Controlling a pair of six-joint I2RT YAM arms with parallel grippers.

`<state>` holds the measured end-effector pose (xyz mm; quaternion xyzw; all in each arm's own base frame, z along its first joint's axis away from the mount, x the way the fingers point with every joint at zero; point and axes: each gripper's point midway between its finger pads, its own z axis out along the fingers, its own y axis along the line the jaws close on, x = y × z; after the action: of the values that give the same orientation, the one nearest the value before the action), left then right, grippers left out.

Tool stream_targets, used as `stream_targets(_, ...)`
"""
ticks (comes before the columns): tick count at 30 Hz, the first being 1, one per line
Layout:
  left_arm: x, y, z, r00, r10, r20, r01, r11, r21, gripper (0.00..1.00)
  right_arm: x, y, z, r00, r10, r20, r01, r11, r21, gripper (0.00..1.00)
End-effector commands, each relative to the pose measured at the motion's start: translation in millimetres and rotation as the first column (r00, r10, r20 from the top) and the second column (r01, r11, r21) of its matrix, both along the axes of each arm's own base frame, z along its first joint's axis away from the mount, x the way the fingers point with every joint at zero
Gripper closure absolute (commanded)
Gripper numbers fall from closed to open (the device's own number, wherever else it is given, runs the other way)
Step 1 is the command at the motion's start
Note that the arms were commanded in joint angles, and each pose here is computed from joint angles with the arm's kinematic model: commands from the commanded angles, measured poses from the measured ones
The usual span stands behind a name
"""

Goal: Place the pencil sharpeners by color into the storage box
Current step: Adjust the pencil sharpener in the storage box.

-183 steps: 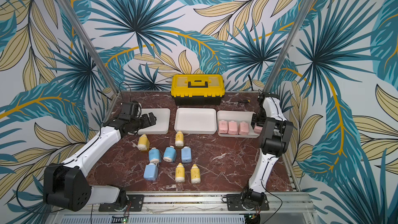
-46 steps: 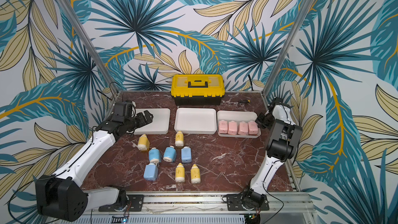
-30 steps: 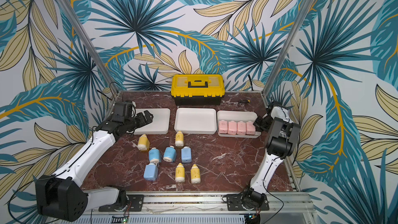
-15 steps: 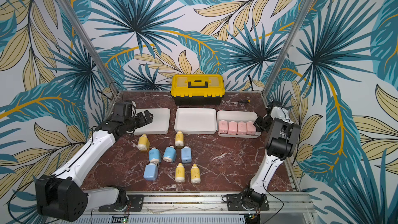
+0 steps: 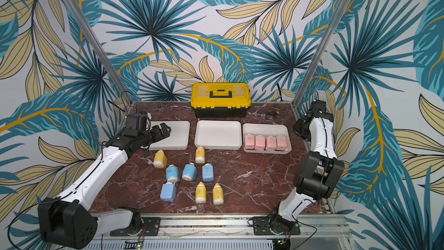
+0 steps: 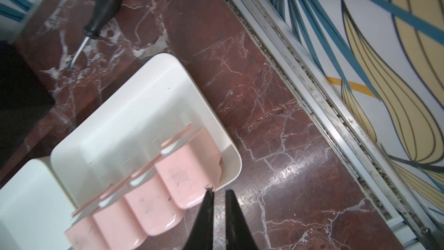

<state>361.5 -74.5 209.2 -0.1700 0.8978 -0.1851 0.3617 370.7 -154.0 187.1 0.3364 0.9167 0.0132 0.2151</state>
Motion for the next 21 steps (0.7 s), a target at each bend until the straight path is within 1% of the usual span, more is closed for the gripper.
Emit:
stream_targets(1, -3, 1, 31, 0.996, -0.012, 0.088, 0.013, 1.0, -0.007, 0.01, -29, 72, 24, 0.984, 0.174, -0.028, -0.173, 0.985, 0.024, 0.73)
stream_targets(3, -7, 4, 33, 0.995, -0.005, 0.101, 0.006, 1.0, -0.002, 0.01, -45, 119, 35, 0.958, 0.283, -0.042, -0.283, 0.959, 0.014, 0.64)
stream_targets(6, -15, 5, 35, 0.994, -0.002, 0.113, 0.003, 1.0, -0.004, 0.01, -68, 177, 45, 0.932, 0.361, -0.007, -0.36, 0.93, 0.08, 0.53)
stream_targets(8, -20, 5, 34, 0.993, -0.002, 0.114, 0.004, 1.0, -0.013, 0.01, -82, 205, 51, 0.915, 0.403, 0.01, -0.402, 0.912, 0.084, 0.49)
stream_targets(10, -24, 6, 31, 0.994, 0.005, 0.11, -0.003, 1.0, -0.019, 0.01, -96, 226, 59, 0.897, 0.441, -0.002, -0.44, 0.895, 0.068, 0.46)
stream_targets(15, -31, 7, 16, 0.997, 0.016, 0.077, -0.013, 0.999, -0.03, 0.01, -120, 284, 78, 0.823, 0.565, -0.058, -0.565, 0.825, 0.024, 0.34)
stream_targets(17, -34, 7, 12, 0.997, 0.022, 0.07, -0.02, 0.999, -0.032, 0.01, -124, 311, 77, 0.799, 0.596, -0.08, -0.597, 0.802, 0.014, 0.3)
stream_targets(21, -38, 11, 8, 0.997, 0.043, 0.068, -0.041, 0.999, -0.027, 0.01, -128, 363, 56, 0.745, 0.651, -0.146, -0.656, 0.755, 0.022, 0.22)
